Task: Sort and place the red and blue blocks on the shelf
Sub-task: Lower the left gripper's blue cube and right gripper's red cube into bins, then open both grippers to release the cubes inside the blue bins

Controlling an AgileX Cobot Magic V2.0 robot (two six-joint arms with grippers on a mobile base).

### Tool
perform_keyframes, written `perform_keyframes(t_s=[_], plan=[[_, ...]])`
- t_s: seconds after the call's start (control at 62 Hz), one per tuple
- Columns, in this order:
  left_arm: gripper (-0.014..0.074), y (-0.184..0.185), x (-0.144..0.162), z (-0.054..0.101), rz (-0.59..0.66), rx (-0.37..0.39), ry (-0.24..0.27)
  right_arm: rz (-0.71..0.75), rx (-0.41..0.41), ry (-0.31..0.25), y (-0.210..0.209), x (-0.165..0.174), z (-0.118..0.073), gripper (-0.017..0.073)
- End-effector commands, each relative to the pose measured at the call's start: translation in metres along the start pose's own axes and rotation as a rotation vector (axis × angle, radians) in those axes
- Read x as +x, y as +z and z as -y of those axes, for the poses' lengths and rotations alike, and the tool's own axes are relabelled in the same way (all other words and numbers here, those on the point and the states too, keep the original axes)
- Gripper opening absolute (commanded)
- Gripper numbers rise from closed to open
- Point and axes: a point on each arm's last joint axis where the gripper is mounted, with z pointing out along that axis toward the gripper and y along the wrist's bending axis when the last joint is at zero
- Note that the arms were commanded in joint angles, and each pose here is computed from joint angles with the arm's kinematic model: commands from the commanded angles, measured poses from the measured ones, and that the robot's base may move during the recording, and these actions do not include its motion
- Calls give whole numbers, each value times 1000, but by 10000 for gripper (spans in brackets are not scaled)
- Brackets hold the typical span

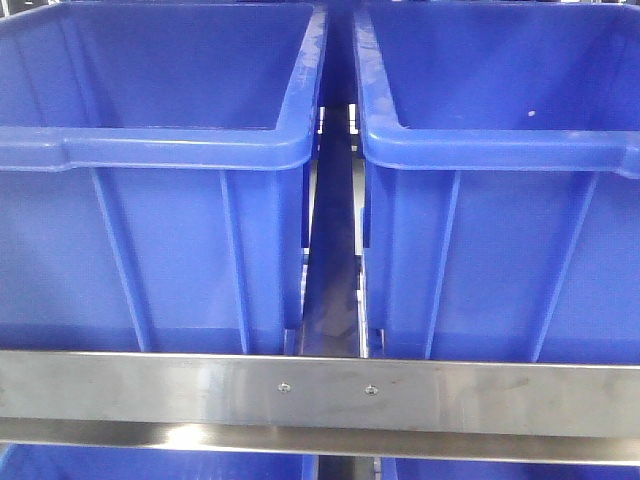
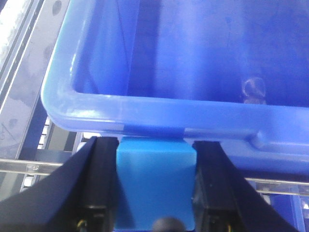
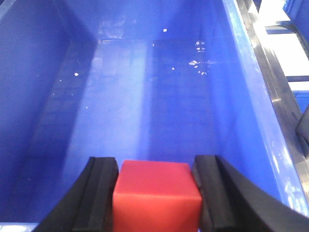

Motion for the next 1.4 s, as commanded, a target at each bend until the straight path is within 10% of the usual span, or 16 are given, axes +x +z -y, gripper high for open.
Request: perform_keyframes(t_s=[0.0, 0.854, 1.386], plan=[[123, -5, -20, 5, 135, 51, -21, 130, -8, -17, -3, -18, -1, 54], [123, 31, -130, 31, 223, 97, -54, 176, -16, -39, 57, -71, -9, 54], [123, 41, -142, 46, 226, 144, -33, 177, -17, -46, 68, -75, -9, 54]])
